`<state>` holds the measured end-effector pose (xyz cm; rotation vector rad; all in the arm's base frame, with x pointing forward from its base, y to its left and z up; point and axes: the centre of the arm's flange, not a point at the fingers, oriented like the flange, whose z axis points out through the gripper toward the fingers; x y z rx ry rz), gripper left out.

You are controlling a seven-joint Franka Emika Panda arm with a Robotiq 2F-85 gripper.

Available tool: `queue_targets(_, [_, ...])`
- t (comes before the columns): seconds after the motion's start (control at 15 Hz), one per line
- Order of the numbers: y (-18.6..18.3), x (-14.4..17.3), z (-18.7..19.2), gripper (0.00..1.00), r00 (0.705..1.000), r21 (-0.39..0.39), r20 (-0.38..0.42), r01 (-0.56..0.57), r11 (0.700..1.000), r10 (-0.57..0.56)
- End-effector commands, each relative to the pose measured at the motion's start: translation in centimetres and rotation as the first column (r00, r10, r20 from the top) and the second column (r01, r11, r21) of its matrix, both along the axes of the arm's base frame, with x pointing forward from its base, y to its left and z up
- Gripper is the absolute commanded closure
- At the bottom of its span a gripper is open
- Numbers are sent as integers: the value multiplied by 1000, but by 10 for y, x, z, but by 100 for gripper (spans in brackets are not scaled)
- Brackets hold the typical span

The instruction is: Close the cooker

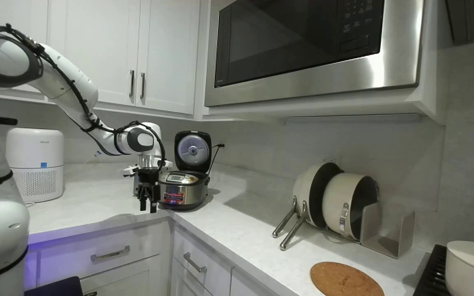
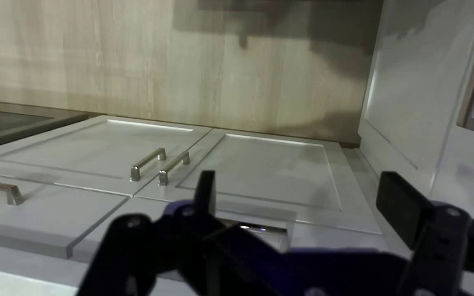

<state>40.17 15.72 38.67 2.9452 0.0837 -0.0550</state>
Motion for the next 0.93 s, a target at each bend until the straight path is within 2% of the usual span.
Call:
queue_targets(0.0, [52,32,4,0,999,14,33,-12,1000,11])
queue_targets(0.53, [120,89,45,0,994,57,113,-18,998,12])
queue_targets(0.87, [151,98,71,0,987,44,161,-3,999,-4])
